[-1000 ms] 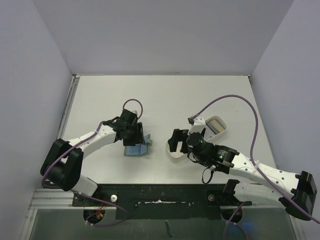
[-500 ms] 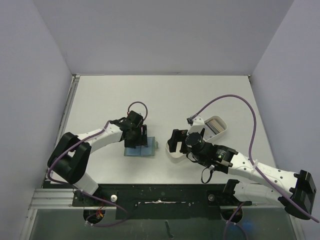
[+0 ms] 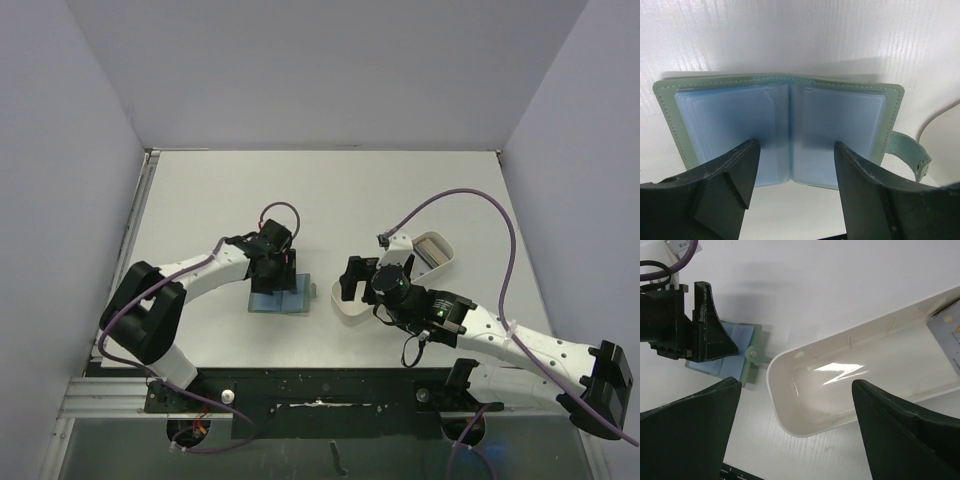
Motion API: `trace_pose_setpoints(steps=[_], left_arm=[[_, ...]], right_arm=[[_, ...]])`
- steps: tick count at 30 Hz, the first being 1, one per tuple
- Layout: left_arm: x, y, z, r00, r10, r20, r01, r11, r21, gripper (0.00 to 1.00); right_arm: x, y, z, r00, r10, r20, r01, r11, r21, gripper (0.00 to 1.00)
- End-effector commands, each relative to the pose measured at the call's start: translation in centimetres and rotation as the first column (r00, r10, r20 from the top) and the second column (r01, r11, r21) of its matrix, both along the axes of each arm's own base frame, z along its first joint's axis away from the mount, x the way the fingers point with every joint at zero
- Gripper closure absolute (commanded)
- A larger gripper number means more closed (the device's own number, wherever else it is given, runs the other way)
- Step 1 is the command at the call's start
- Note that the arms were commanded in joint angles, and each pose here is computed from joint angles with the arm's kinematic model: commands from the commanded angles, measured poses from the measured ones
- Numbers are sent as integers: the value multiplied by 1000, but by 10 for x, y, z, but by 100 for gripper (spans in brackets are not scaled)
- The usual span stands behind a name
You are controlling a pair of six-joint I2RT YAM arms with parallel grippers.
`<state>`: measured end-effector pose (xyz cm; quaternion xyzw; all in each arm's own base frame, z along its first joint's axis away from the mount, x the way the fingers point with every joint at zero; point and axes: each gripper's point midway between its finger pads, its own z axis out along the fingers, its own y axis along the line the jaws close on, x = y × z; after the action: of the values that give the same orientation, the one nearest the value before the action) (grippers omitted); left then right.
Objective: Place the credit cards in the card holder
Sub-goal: Open the card holder at the center of the board, then pick up the credit card from the storage box.
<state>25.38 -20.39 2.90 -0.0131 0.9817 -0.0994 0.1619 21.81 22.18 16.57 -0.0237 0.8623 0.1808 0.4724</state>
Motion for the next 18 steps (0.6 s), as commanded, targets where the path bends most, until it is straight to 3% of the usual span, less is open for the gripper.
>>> trace_pose_setpoints(steps=[1, 5, 10, 18], left_arm=[[8, -11, 16, 999, -35, 29, 36, 999, -32, 42], [0, -24, 28, 998, -60, 33, 64, 989, -132, 41], [-1, -23, 35, 998, -47, 42, 55, 973, -224, 42], [3, -36, 61, 991, -75, 108, 110, 923, -369, 49]], right_arm=[[17, -8, 32, 992, -68, 108, 69, 998, -1, 2], [29, -26, 33, 982, -143, 125, 155, 983, -96, 1], [43, -33, 34, 981, -143, 128, 165, 970, -180, 0], [70, -70, 11, 985, -172, -10, 164, 956, -242, 4]])
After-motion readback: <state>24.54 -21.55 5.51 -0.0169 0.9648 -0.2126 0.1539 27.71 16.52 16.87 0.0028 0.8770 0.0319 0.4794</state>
